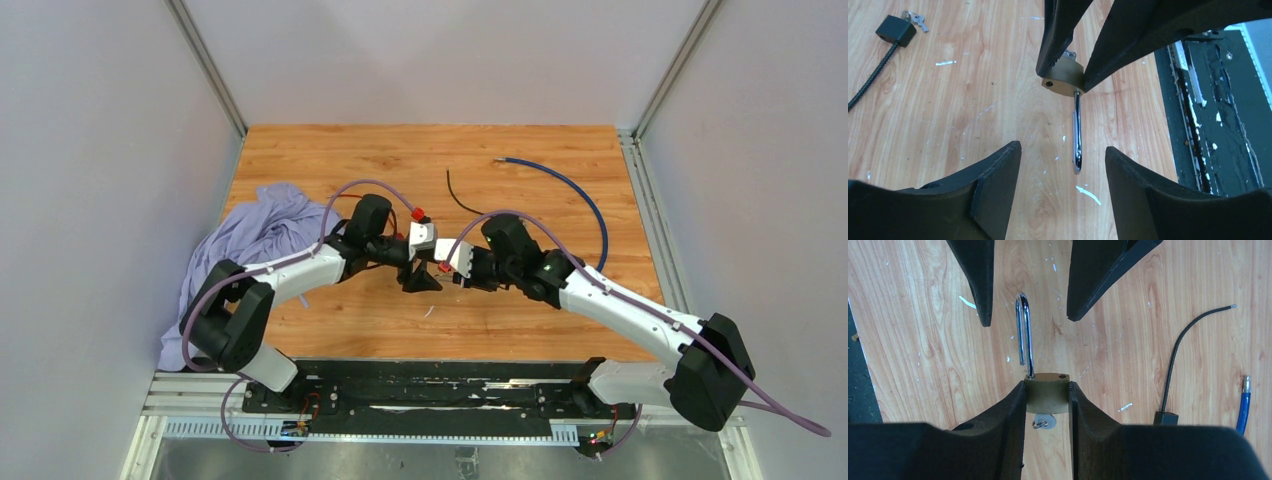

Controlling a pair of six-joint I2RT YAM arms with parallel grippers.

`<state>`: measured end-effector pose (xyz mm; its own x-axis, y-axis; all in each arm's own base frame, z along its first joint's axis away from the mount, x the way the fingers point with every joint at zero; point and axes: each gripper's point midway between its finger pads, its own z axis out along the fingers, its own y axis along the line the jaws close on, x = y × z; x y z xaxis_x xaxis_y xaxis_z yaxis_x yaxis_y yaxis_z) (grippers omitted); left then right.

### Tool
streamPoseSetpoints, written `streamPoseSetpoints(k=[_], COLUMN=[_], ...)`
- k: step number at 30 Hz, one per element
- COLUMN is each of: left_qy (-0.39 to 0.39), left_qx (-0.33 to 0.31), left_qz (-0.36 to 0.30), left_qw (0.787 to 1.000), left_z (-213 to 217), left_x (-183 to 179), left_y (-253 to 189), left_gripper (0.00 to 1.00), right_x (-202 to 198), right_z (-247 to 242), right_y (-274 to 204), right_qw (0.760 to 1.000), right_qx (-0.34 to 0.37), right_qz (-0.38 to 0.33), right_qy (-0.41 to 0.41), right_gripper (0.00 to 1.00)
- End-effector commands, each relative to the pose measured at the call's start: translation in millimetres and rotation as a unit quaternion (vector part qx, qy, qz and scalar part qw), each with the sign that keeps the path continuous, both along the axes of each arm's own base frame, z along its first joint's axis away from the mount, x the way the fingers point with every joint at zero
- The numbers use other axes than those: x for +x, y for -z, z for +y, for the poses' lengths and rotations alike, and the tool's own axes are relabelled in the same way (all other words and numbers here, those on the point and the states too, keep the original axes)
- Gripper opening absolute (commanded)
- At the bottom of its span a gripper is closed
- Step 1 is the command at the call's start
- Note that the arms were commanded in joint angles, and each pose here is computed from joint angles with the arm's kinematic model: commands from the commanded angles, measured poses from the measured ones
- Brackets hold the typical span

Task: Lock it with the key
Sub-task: Lock the lock.

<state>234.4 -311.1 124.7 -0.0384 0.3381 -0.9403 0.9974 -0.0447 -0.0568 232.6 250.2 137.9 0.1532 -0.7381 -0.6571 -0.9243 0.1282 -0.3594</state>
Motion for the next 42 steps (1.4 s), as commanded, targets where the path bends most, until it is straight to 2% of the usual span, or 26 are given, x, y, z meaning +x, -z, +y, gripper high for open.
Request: streamPoseSetpoints(k=[1, 5, 10, 16, 31, 39, 42], left_qy=[0.005, 0.004, 0.007, 0.014, 0.011, 0.009, 0.009], left_qx=[-0.05, -0.051, -0.058, -0.06, -0.053, -0.054, -0.053], left_qz=[-0.038, -0.047, -0.039, -0.053, -0.04, -0.033, -0.028], left_qw=[0.998, 0.998, 0.998, 0.997, 0.998, 0.998, 0.998], left_z=[-8.9, -8.0, -2.1, 2.7, -6.9, -9.3, -10.5], left_x=[0.5, 1.8, 2.4, -0.3, 4.0, 4.1, 3.5], left_y=[-30.5, -30.4, -25.7, -24.1, -21.0, -23.8, -23.4], left_gripper=[0.68, 0.67, 0.56, 0.59, 0.39, 0.36, 0.29], right_x=[14.0, 11.9, 9.1, 7.8, 7.7, 7.1, 7.5], right_z=[4.9, 6.5, 6.7, 7.0, 8.3, 9.1, 8.7], right_y=[-27.0, -28.2, -31.8, -33.8, -30.8, -27.7, -26.2], right_qw=[0.999, 0.999, 0.999, 0.999, 0.999, 0.999, 0.999], right_qx=[0.035, 0.04, 0.049, 0.054, 0.051, 0.049, 0.046], right_qz=[-0.023, -0.018, -0.011, -0.005, 0.001, 0.006, 0.007], right_qy=[0.014, 0.009, 0.005, 0.001, -0.001, -0.003, -0.002], right_gripper=[0.01, 0.01, 0.01, 0.01, 0.01, 0.01, 0.01])
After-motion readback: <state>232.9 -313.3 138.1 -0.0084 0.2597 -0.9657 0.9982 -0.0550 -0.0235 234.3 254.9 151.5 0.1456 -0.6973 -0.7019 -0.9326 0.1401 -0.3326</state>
